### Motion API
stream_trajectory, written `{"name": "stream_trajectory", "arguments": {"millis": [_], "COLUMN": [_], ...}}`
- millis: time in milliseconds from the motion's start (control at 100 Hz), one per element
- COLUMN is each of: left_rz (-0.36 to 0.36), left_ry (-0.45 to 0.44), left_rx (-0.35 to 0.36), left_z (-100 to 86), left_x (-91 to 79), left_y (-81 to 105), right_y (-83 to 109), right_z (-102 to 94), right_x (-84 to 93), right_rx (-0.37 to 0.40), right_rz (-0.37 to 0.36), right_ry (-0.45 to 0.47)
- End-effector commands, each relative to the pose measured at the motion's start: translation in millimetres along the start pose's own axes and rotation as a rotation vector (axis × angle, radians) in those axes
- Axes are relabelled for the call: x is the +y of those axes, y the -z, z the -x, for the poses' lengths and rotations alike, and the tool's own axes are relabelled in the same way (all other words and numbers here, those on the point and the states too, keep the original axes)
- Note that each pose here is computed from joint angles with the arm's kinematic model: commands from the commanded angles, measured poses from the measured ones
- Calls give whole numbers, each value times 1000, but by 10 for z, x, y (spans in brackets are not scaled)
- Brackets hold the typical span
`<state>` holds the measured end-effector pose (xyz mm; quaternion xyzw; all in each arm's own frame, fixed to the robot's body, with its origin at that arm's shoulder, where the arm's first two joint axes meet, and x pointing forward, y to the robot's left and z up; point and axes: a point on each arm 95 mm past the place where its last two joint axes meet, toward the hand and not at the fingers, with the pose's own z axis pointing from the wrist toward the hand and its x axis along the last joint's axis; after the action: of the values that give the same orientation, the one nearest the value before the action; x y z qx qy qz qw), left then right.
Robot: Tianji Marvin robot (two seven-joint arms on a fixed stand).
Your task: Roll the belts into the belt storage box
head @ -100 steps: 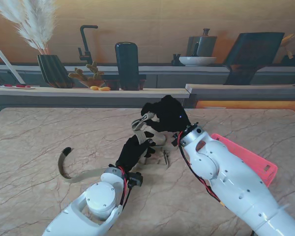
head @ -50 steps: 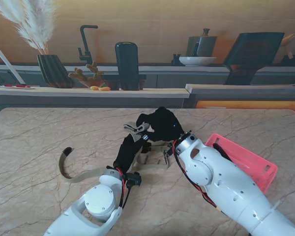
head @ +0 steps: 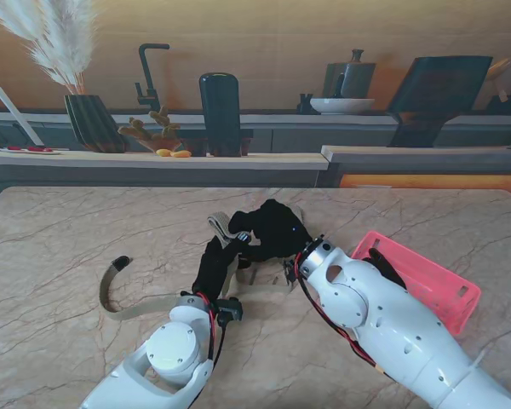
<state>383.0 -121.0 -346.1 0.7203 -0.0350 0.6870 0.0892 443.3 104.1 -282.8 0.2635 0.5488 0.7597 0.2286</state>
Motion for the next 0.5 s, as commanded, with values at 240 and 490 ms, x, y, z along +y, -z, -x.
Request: {"name": "stream_trajectory", "arguments": {"millis": [240, 490], "left_rz": [-1, 43], "left_ry": [39, -1], "left_rx": [7, -35], "left_z": [-215, -187], "left_x": [100, 86], "left_y": [-19, -45], "right_y": [137, 263], "right_z": [-135, -142], "right_x": [-103, 151], "right_rx": [59, 67], "right_rz": [-79, -13], "right_ry": [4, 70]}}
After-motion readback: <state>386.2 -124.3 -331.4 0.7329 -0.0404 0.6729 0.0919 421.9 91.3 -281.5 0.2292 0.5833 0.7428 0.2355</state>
